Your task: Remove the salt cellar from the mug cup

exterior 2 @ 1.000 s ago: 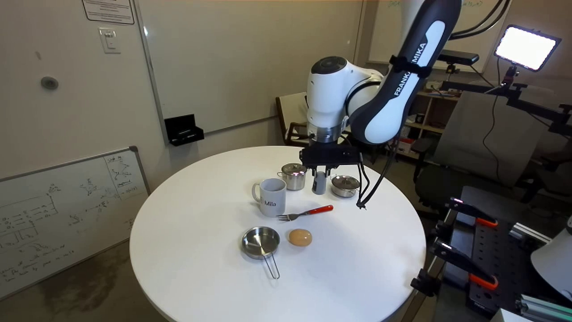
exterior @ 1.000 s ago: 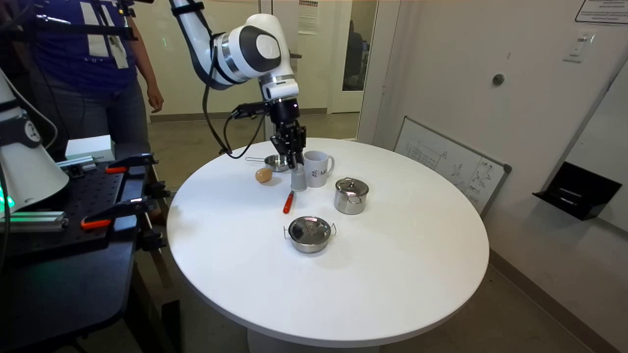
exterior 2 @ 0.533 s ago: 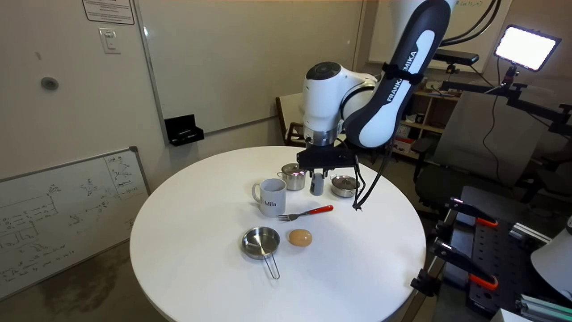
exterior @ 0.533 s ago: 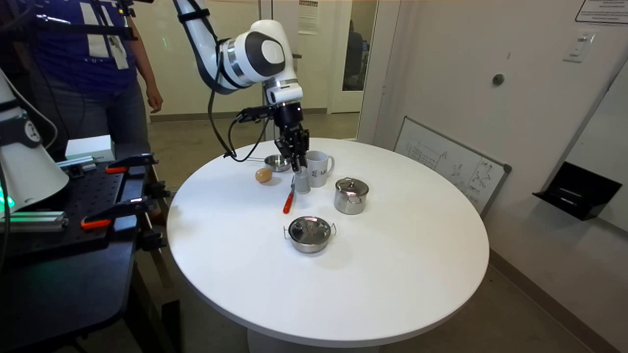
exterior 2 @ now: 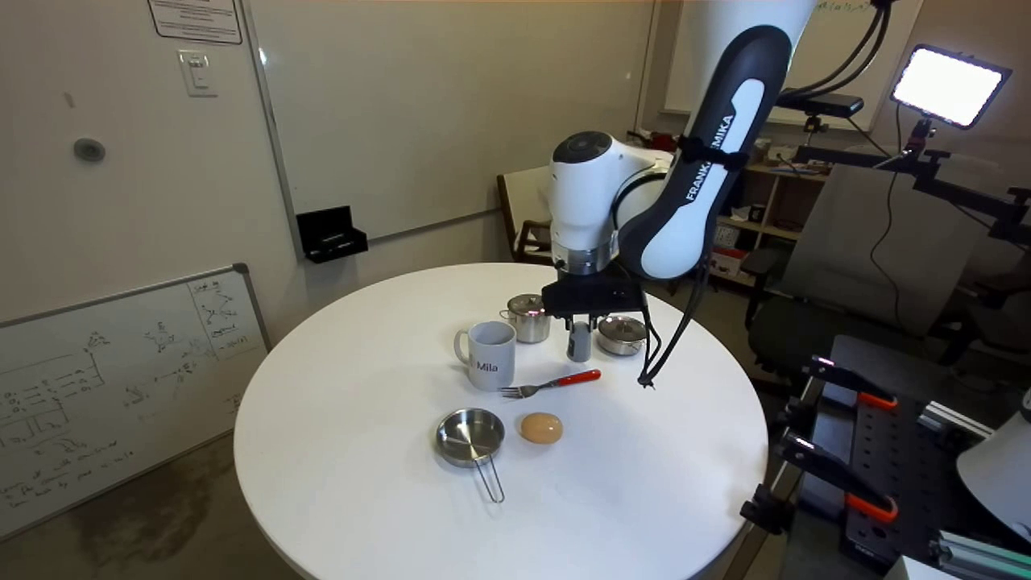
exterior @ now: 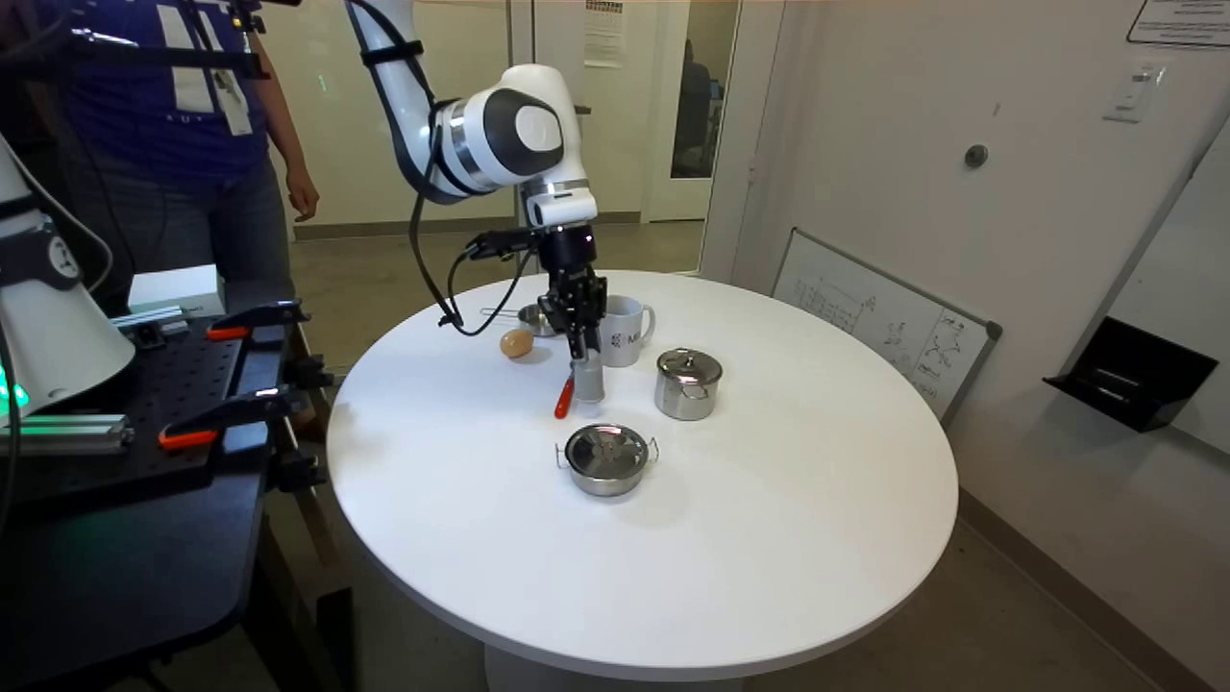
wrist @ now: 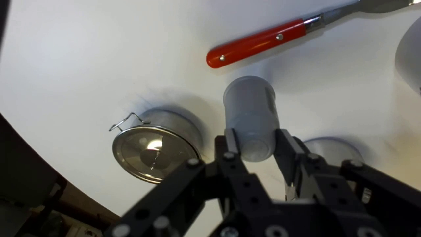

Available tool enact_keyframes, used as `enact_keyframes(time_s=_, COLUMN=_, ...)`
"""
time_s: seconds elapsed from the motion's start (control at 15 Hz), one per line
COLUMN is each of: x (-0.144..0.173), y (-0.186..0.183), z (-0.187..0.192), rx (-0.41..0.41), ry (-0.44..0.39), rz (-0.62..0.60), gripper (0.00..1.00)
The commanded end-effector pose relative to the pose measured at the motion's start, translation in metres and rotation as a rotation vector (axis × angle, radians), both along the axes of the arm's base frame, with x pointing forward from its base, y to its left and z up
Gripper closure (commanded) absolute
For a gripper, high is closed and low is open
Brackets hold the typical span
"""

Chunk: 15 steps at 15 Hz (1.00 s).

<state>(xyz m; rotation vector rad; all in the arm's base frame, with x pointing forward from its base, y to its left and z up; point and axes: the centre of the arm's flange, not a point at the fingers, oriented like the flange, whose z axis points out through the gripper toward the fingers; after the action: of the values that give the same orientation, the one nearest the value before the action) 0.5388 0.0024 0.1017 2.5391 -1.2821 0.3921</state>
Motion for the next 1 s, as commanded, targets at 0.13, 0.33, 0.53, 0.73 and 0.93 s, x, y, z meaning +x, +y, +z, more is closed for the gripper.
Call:
enact_keyframes(time_s=0.13, x=0.027, y=-0.014, z=-0.017, rx=0.017, ry=0.006, rz=0.014, gripper=0.92)
enact_keyframes(time_s=0.33, x=0.034, y=-0.016, z=-0.022, rx=0.057, ry=0.014, rz=0.02, gripper=0.92)
enact_keyframes(time_s=0.53, x=0.035, y=-0.019, z=-0.028, rx=0.088, ry=0.019, rz=0.008, gripper=0.92)
enact_keyframes(time_s=0.73, x=0.034, y=-0.025, z=-0.029, rx=0.099, ry=0.024, rz=-0.011, gripper=0.41)
enact_keyframes(time_s=0.93, x=0.032, y=-0.028, z=-0.029, rx=0.1, ry=0.027, rz=-0.025, gripper=0.22)
